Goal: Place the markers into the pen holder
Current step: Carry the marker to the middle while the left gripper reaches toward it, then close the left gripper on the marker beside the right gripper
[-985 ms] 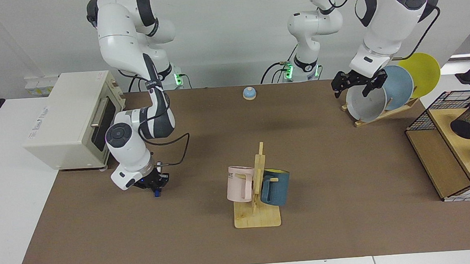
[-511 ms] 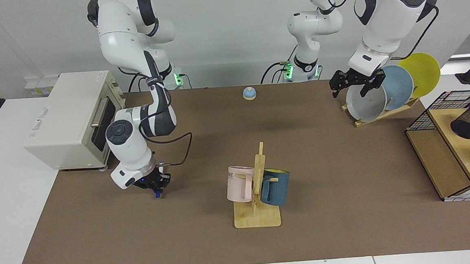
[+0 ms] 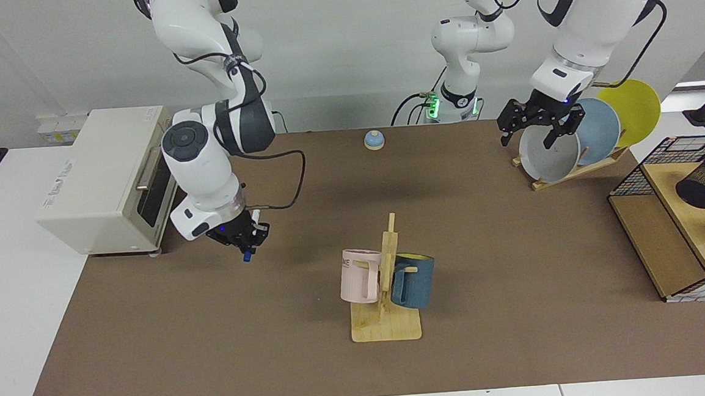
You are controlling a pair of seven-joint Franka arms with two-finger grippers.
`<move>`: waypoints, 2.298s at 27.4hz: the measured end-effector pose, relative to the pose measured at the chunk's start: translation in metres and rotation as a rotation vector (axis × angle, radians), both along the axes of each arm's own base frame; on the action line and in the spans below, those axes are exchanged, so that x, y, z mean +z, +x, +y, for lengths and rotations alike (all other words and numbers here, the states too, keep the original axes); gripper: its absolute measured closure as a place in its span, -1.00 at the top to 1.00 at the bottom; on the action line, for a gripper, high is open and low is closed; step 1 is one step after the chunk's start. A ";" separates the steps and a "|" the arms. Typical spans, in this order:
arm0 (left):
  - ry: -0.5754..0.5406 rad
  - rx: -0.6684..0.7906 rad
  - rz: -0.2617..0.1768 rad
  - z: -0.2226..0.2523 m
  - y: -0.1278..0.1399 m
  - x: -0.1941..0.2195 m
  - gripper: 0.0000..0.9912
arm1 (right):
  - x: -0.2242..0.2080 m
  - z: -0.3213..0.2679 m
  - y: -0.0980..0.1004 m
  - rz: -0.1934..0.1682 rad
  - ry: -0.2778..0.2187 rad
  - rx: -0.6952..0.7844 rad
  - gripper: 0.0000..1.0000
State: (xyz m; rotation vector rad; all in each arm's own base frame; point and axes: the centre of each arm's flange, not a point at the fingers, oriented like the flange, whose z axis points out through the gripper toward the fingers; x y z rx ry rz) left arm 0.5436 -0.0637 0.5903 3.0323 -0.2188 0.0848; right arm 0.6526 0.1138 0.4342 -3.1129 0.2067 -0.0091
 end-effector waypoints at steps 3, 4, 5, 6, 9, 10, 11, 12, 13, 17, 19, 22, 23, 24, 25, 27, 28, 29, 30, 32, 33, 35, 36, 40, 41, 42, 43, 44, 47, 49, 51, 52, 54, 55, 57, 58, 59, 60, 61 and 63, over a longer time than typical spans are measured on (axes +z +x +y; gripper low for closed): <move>0.002 -0.057 -0.025 -0.001 0.002 0.003 1.00 | 0.022 0.003 -0.011 0.015 0.000 -0.024 -0.67; 0.003 -0.084 -0.031 -0.001 0.002 0.004 1.00 | 0.029 0.005 -0.014 0.019 0.000 -0.033 -0.67; 0.005 -0.114 -0.036 -0.002 0.002 0.004 1.00 | 0.035 0.008 -0.018 0.023 -0.001 -0.043 -0.67; 0.007 -0.146 -0.041 -0.002 0.002 0.004 1.00 | 0.041 0.011 -0.021 0.027 -0.001 -0.053 -0.67; 0.013 -0.247 -0.053 -0.004 0.001 0.005 1.00 | 0.057 0.023 -0.032 0.037 0.007 -0.088 -0.67; 0.015 -0.281 -0.057 -0.004 0.001 0.005 1.00 | 0.062 0.028 -0.035 0.040 0.019 -0.104 -0.67; 0.017 -0.315 -0.060 -0.005 0.001 0.005 1.00 | 0.066 0.035 -0.039 0.043 0.038 -0.123 -0.67; 0.019 -0.346 -0.063 -0.005 0.001 0.005 1.00 | 0.070 0.041 -0.042 0.045 0.057 -0.144 -0.67; 0.021 -0.373 -0.066 -0.006 0.001 0.005 1.00 | 0.074 0.047 -0.044 0.047 0.075 -0.166 -0.67; 0.028 -0.500 -0.079 -0.012 0.000 0.006 1.00 | 0.086 0.073 -0.055 0.056 0.118 -0.258 -0.67; 0.033 -0.581 -0.087 -0.020 -0.002 0.006 1.00 | 0.090 0.088 -0.062 0.060 0.124 -0.303 -0.67; 0.037 -0.674 -0.093 -0.032 -0.005 0.007 1.00 | 0.093 0.114 -0.072 0.073 0.129 -0.382 -0.67; 0.036 -0.694 -0.093 -0.036 -0.006 0.007 1.00 | 0.094 0.122 -0.075 0.080 0.133 -0.407 -0.67; 0.033 -0.713 -0.092 -0.038 -0.007 0.007 1.00 | 0.094 0.129 -0.078 0.088 0.140 -0.431 -0.67; 0.025 -0.731 -0.093 -0.042 -0.008 0.007 1.00 | 0.095 0.136 -0.081 0.096 0.147 -0.453 -0.67; -0.011 -0.765 -0.095 -0.050 -0.011 0.009 1.00 | 0.098 0.149 -0.086 0.109 0.163 -0.500 -0.67; -0.029 -0.780 -0.093 -0.055 -0.013 0.010 1.00 | 0.099 0.154 -0.088 0.114 0.171 -0.524 -0.67; -0.044 -0.791 -0.091 -0.059 -0.015 0.011 1.00 | 0.101 0.157 -0.089 0.118 0.181 -0.549 -0.67; -0.057 -0.803 -0.088 -0.064 -0.018 0.012 1.00 | 0.102 0.160 -0.089 0.119 0.191 -0.574 -0.67; -0.083 -0.823 -0.086 -0.073 -0.022 0.015 1.00 | 0.105 0.163 -0.088 0.117 0.214 -0.626 -0.67; -0.097 -0.831 -0.086 -0.079 -0.025 0.016 1.00 | 0.107 0.165 -0.087 0.114 0.227 -0.654 -0.67; -0.123 -0.846 -0.090 -0.089 -0.029 0.018 1.00 | 0.110 0.169 -0.086 0.108 0.248 -0.702 -0.67; -0.134 -0.854 -0.091 -0.093 -0.032 0.019 1.00 | 0.110 0.172 -0.087 0.106 0.255 -0.719 -0.67; -0.181 -0.890 -0.105 -0.113 -0.040 0.024 1.00 | 0.113 0.182 -0.090 0.100 0.271 -0.758 -0.67; -0.192 -0.899 -0.111 -0.118 -0.042 0.025 1.00 | 0.113 0.184 -0.090 0.100 0.273 -0.765 -0.67; -0.200 -0.907 -0.118 -0.124 -0.044 0.027 1.00 | 0.114 0.186 -0.091 0.100 0.275 -0.773 -0.67; -0.204 -0.916 -0.127 -0.129 -0.046 0.029 1.00 | 0.114 0.188 -0.092 0.099 0.277 -0.780 -0.67; -0.205 -0.925 -0.135 -0.135 -0.048 0.030 1.00 | 0.114 0.189 -0.092 0.099 0.279 -0.786 -0.67; -0.203 -0.949 -0.160 -0.150 -0.054 0.031 1.00 | 0.115 0.191 -0.093 0.100 0.282 -0.801 -0.67; -0.201 -0.963 -0.172 -0.159 -0.059 0.030 1.00 | 0.115 0.191 -0.093 0.102 0.282 -0.811 -0.67; -0.200 -0.976 -0.180 -0.167 -0.063 0.028 0.99 | 0.115 0.195 -0.095 0.111 0.287 -0.825 -0.67; -0.200 -0.982 -0.181 -0.171 -0.065 0.027 0.99 | 0.115 0.197 -0.096 0.121 0.293 -0.832 -0.67; -0.199 -0.988 -0.183 -0.175 -0.068 0.024 0.98 | 0.116 0.204 -0.100 0.145 0.309 -0.843 -0.67; -0.198 -0.989 -0.186 -0.176 -0.069 0.024 0.98 | 0.116 0.207 -0.101 0.153 0.314 -0.846 -0.67; -0.197 -0.992 -0.198 -0.179 -0.071 0.022 0.98 | 0.116 0.212 -0.104 0.161 0.321 -0.849 -0.67; -0.196 -0.995 -0.204 -0.181 -0.071 0.022 0.98 | 0.116 0.213 -0.104 0.165 0.324 -0.849 -0.67; -0.195 -0.997 -0.208 -0.183 -0.072 0.021 0.98 | 0.117 0.214 -0.105 0.169 0.326 -0.849 -0.67; -0.195 -1.000 -0.211 -0.185 -0.073 0.020 0.98 | 0.117 0.215 -0.105 0.171 0.328 -0.848 -0.67; -0.195 -1.003 -0.213 -0.188 -0.074 0.018 0.98 | 0.117 0.216 -0.106 0.174 0.330 -0.848 -0.67; -0.194 -1.009 -0.217 -0.192 -0.075 0.014 0.98 | 0.117 0.218 -0.107 0.176 0.330 -0.844 -0.67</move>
